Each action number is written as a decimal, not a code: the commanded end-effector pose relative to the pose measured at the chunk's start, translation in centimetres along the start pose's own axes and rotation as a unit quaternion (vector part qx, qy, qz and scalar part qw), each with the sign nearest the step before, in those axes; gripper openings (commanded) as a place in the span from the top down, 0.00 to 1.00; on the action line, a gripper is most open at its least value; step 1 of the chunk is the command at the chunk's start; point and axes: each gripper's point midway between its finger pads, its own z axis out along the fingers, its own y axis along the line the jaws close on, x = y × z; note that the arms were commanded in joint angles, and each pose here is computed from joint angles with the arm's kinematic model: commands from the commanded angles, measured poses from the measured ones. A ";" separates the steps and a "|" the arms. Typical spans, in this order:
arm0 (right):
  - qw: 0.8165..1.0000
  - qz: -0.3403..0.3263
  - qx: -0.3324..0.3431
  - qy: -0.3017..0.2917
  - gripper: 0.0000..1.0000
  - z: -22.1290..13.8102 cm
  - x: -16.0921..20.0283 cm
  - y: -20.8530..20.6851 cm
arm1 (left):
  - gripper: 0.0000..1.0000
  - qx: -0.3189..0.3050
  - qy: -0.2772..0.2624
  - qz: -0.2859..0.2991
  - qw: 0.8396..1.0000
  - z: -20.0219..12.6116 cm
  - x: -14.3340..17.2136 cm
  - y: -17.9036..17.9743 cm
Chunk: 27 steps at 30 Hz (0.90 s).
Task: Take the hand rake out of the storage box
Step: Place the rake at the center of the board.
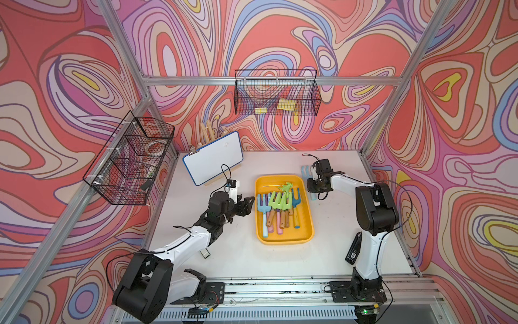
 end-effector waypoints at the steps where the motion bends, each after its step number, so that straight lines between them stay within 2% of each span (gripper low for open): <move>1: 1.000 0.007 -0.013 -0.008 0.68 0.1 -0.8 0.4 | 0.27 0.008 -0.004 0.004 1.000 0.2 -0.9 -0.5; 8: 0.999 0.014 -0.025 -0.015 0.51 -1.2 -1.1 0.9 | 0.27 0.008 0.001 0.004 1.000 0.4 -0.8 -0.5; 16: 0.995 0.037 -0.051 -0.077 0.37 -6.3 -1.6 1.7 | 0.30 0.010 -0.006 0.005 1.000 0.0 -0.9 -0.6; 23: 0.982 0.038 -0.081 -0.167 0.33 -10.6 -0.4 2.0 | 0.29 0.008 -0.005 0.004 1.000 0.1 -0.8 -0.6; 27: 0.970 0.059 -0.096 -0.216 0.37 -12.4 0.4 1.9 | 0.30 0.004 -0.007 0.007 1.000 -0.2 -1.0 -0.5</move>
